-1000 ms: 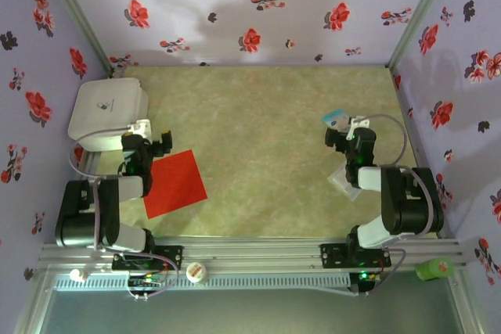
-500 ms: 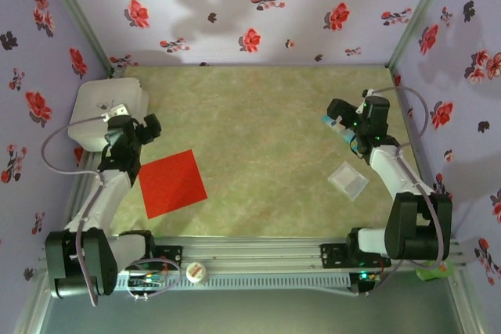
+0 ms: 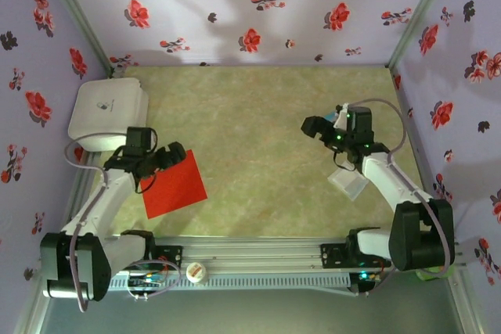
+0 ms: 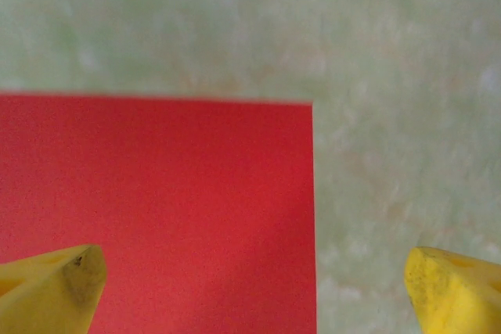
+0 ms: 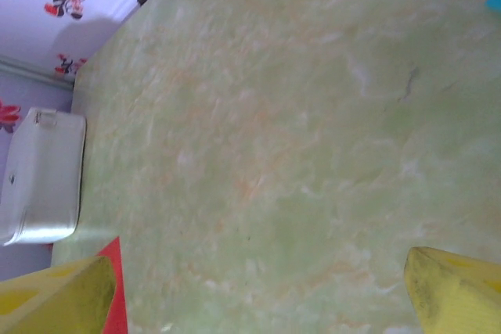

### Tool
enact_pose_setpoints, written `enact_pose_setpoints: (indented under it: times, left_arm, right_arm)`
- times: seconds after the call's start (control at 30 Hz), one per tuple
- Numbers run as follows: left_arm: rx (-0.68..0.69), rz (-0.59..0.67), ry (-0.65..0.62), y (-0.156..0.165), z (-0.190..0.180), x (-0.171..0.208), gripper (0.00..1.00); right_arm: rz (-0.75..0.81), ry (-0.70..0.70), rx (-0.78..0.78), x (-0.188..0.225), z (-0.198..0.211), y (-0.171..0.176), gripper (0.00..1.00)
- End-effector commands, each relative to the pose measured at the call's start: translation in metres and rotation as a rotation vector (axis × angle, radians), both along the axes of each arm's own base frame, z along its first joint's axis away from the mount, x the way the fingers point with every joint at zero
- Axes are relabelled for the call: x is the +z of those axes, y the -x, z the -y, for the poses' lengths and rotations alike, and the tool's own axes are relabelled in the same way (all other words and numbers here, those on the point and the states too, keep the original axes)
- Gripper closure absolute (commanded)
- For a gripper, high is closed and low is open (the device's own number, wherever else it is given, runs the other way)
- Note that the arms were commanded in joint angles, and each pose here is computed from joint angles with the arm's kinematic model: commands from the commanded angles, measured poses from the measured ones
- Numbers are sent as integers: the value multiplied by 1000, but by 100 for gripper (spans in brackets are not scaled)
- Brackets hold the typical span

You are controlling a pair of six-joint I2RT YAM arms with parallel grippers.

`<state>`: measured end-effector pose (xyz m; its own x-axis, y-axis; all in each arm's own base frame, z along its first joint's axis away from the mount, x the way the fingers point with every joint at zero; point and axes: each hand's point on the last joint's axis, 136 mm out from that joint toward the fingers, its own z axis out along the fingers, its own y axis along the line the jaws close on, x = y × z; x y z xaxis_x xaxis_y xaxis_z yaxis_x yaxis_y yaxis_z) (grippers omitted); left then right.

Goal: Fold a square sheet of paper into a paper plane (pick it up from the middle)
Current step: Move the square sheet of paper to the center of the table.

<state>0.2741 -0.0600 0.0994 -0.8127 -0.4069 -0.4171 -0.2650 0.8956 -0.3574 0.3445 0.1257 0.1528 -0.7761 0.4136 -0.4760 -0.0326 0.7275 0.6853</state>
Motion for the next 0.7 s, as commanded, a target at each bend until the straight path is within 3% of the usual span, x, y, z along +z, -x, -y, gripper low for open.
enact_pose_setpoints:
  times: [0.0,0.33,0.67]
  left_arm:
    - [20,-106,-31,18,4,-11,2]
    - [42,-218,-49,21,9,-38,0]
    - [-31,-290,-88,21,27,-63,0]
  right_arm:
    - [-32,-32,50,-7,-18,15,5]
    - [-55,-30,56,-17,-33,17,4]
    - [-76,-34,69,-21,-40,18,3]
